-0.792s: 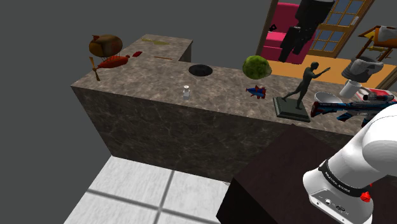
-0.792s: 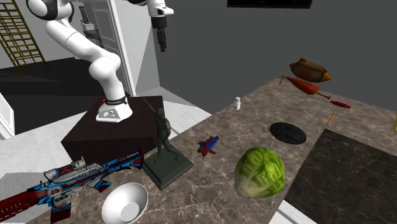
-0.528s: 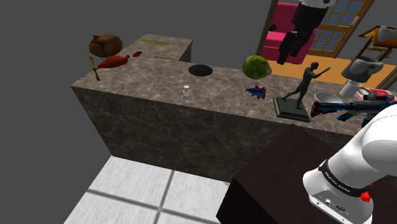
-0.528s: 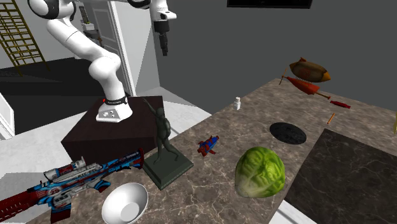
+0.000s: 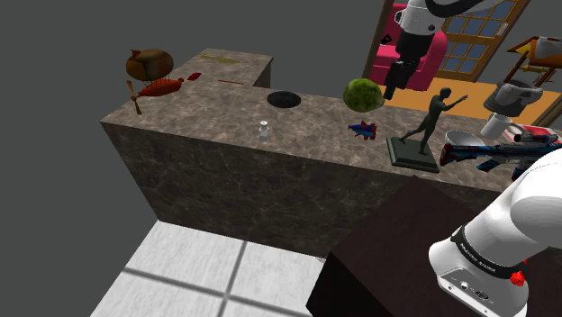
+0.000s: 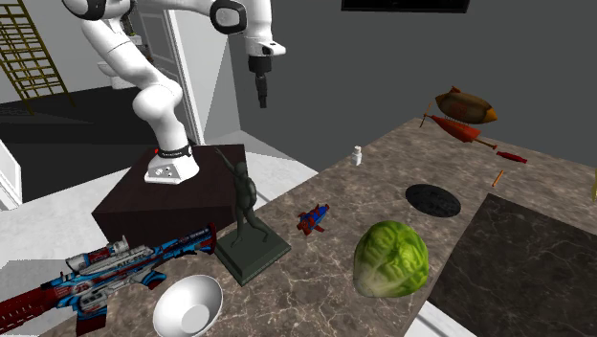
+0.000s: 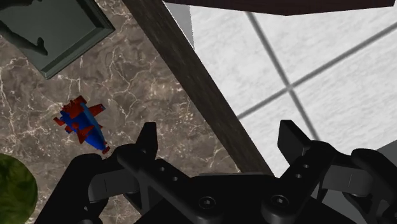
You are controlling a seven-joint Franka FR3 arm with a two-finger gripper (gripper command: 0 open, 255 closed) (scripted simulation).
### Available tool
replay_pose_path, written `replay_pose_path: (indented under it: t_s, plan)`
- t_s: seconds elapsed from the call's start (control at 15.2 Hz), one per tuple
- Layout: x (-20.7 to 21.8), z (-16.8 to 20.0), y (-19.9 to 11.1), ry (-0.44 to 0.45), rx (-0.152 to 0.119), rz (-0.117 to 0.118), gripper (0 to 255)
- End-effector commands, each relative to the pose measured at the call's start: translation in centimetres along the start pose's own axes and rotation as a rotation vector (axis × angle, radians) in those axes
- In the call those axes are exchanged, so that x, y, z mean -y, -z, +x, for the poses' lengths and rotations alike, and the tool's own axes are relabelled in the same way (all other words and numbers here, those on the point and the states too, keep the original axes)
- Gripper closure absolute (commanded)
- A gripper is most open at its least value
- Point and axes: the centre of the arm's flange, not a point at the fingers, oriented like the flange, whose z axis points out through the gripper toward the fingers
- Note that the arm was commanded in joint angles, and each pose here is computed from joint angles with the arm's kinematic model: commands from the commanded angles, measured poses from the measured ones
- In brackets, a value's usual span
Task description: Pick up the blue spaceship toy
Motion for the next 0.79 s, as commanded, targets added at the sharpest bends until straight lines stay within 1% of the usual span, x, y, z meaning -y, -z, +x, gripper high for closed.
replay_pose_path:
  t_s: [0.0,0.73]
  plan:
    - [-1.6,1.4,-1.7,0.021,0.016,0.001,0]
    - [-11.0,8.4,-11.4,0.127,0.109,0.009,0]
